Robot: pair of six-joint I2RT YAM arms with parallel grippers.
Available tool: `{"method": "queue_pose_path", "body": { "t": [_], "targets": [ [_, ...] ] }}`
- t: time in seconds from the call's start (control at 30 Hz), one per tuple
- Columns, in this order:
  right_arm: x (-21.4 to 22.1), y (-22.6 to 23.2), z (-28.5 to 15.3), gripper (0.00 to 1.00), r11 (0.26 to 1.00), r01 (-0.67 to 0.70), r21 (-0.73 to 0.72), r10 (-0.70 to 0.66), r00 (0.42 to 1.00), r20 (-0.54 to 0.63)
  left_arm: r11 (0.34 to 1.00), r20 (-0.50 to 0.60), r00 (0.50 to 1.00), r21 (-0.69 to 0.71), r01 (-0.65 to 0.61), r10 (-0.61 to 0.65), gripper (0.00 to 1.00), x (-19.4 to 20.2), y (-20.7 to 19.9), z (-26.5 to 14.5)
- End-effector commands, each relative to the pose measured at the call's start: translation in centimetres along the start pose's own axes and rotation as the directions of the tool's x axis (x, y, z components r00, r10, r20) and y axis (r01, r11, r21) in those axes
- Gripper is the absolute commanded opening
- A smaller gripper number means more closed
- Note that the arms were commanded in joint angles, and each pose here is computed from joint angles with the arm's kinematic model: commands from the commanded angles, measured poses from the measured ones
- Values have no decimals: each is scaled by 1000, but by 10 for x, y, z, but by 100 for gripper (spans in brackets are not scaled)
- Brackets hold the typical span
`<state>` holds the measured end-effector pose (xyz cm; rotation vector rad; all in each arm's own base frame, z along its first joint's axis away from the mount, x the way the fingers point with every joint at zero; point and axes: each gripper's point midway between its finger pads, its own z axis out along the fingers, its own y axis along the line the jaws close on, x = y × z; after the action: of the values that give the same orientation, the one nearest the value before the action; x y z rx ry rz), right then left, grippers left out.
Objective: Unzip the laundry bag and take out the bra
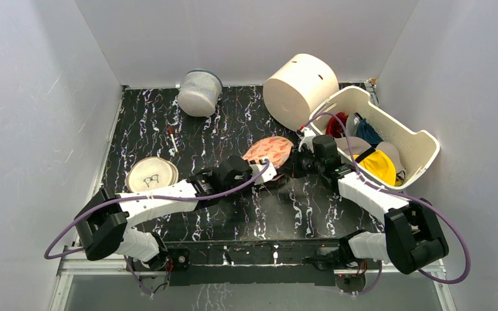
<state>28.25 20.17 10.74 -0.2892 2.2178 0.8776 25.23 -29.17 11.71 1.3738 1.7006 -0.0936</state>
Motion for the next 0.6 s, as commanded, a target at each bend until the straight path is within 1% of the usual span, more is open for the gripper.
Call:
{"method": "queue_pose_path", "body": {
  "t": [0.0,0.17,0.23,0.37,0.5,0.57],
  "targets": [
    [-26,15,-4,0,997,63,-51,-59,996,65,999,-4,1000,-52,-7,7,32,-2,13,-5],
    [-15,48,5,0,989,52,-140,-46,998,50,999,27,999,34,18,-19,63,-9,-3,-5],
    [-13,61,6,0,984,45,-175,-35,998,61,997,50,998,71,31,-34,71,-16,-8,-5],
    [-15,82,7,0,973,30,-230,-13,997,74,991,100,992,120,65,-78,80,-29,-15,-10],
    [-15,96,9,0,965,37,-258,-21,998,63,987,122,987,135,92,-109,81,-35,-17,-12],
    [-17,100,10,0,963,42,-266,-26,998,62,989,105,989,115,90,-102,79,-31,-14,-9]
  ]
}}
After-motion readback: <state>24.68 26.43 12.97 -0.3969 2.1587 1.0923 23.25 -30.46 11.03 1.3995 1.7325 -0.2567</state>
